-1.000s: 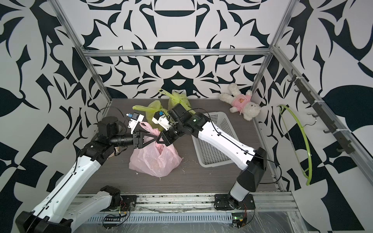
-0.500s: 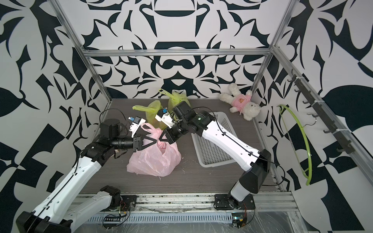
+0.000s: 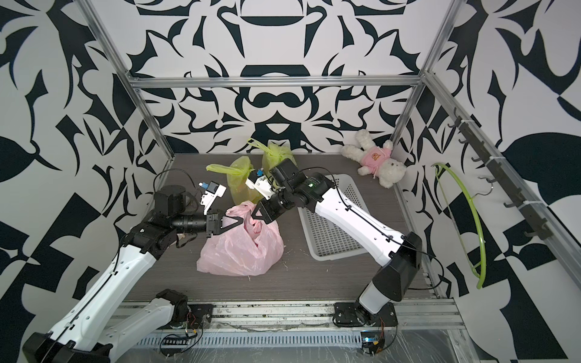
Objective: Place the peach into a plastic bag & tie a knot
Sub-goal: Cross the plastic bag at the center of the board.
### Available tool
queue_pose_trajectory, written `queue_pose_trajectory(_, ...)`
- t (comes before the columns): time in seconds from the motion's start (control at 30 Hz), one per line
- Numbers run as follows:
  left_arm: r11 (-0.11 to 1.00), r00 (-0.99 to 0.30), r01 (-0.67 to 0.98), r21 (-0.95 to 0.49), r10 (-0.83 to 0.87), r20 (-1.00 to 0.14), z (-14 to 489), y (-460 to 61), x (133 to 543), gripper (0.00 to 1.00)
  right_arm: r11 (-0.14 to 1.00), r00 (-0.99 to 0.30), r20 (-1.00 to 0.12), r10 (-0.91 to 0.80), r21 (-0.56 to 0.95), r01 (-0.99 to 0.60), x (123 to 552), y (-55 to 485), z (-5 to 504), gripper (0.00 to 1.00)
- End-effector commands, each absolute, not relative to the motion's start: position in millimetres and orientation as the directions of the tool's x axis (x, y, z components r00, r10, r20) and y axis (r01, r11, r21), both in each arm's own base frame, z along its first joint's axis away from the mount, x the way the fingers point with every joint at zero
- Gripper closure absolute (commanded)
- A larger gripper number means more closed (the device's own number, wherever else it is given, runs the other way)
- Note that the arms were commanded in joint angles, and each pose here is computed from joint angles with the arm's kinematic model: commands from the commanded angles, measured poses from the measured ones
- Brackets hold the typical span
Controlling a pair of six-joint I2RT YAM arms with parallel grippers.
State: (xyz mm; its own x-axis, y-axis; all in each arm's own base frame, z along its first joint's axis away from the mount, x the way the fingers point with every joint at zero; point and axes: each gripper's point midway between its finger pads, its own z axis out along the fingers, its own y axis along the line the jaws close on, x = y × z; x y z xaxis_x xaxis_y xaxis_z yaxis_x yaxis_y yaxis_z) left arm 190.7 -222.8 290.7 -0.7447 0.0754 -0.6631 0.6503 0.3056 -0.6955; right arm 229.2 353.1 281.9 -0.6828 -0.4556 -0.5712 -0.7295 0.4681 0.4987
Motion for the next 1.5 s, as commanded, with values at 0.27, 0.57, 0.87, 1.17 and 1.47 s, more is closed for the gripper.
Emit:
queue_pose_trajectory(0.27,0.263,-0.750,0.649,-0.714,0.069,-0.657,294,-243,182,1.00,0.567,-0.688,-0.722,-0.075,0.537,-0.625,282,356,335,1.00)
queue_pose_trajectory(0.57,0.264,-0.724,0.666,-0.698,0.002,-0.690,294,-256,191,1.00,0.368,-0.665,-0.713,0.222,0.693,-0.620,282,363,382,1.00)
queue_pose_trajectory(0.87,0.252,-0.727,0.653,-0.714,-0.057,-0.685,281,-262,195,1.00,0.129,-0.702,-0.623,0.345,0.772,-0.622,271,368,399,1.00)
queue_pose_trajectory(1.17,0.287,-0.721,0.634,-0.718,-0.117,-0.683,265,-258,199,1.00,-0.023,-0.742,-0.590,0.317,0.778,-0.628,254,374,419,1.00)
queue_pose_trajectory(1.47,0.324,-0.734,0.598,-0.733,-0.146,-0.664,249,-252,201,0.72,-0.008,-0.735,-0.626,0.261,0.760,-0.650,249,375,417,1.00)
